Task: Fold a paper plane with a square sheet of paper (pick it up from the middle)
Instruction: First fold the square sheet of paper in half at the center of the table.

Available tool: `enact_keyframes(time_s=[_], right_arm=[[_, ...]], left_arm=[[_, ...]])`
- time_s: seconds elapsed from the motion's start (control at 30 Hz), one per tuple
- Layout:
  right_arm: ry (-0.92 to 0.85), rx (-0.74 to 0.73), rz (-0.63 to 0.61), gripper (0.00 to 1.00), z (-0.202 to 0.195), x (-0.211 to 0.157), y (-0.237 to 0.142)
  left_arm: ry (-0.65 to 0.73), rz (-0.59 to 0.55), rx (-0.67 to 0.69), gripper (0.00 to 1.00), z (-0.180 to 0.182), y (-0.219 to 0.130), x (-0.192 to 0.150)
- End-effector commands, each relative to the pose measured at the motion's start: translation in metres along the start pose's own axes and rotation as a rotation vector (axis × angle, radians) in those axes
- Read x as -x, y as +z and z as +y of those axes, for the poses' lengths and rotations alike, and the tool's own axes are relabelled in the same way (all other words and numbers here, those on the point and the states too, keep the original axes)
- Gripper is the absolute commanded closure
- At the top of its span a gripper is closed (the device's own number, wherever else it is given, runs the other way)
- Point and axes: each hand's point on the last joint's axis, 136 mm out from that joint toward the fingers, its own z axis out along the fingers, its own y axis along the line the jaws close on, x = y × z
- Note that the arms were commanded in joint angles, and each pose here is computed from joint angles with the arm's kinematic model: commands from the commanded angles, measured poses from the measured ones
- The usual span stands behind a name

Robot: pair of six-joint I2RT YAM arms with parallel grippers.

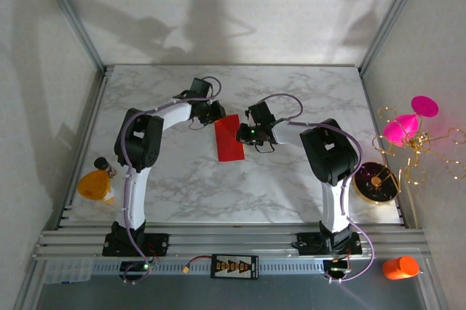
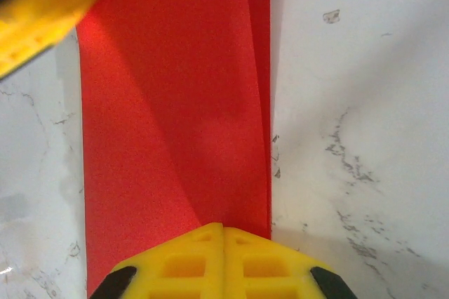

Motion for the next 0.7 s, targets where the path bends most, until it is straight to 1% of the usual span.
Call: enact_keyframes(time_s=[0.0, 0.17, 0.27, 0.33, 0.4, 0.5, 0.57, 0.67], right_arm=[[0.105, -0.508, 0.329, 0.93, -0.146, -0.120, 0.011], [0.101, -0.514, 0.331, 0.93, -0.147, -0.121, 0.011], [0.084, -0.526, 0.330, 0.93, -0.149, -0.119, 0.009], [0.059, -0.528, 0.325, 0.93, -0.148, -0.115, 0.009], [0.009, -0.520, 0.319, 0.93, -0.145, -0.107, 0.010], [-0.092, -0.490, 0.320, 0.93, -0.134, -0.091, 0.011], [-0.153, -0.475, 0.314, 0.93, -0.127, -0.079, 0.010], [-0.223, -0.412, 0.316, 0.93, -0.111, -0.069, 0.011]], left_arm=[[-0.025, 0.002, 0.085, 0.82, 0.023, 0.004, 0.002], [-0.067, -0.029, 0.155, 0.83, 0.053, 0.004, 0.009], [-0.094, -0.078, 0.206, 0.84, 0.073, -0.005, 0.025], [-0.105, -0.104, 0.219, 0.84, 0.079, -0.013, 0.036], [-0.106, -0.128, 0.199, 0.84, 0.074, -0.024, 0.047], [-0.082, -0.165, 0.157, 0.83, 0.054, -0.046, 0.057], [-0.069, -0.185, 0.117, 0.83, 0.040, -0.061, 0.058], [-0.060, -0.219, 0.081, 0.83, 0.028, -0.081, 0.057]])
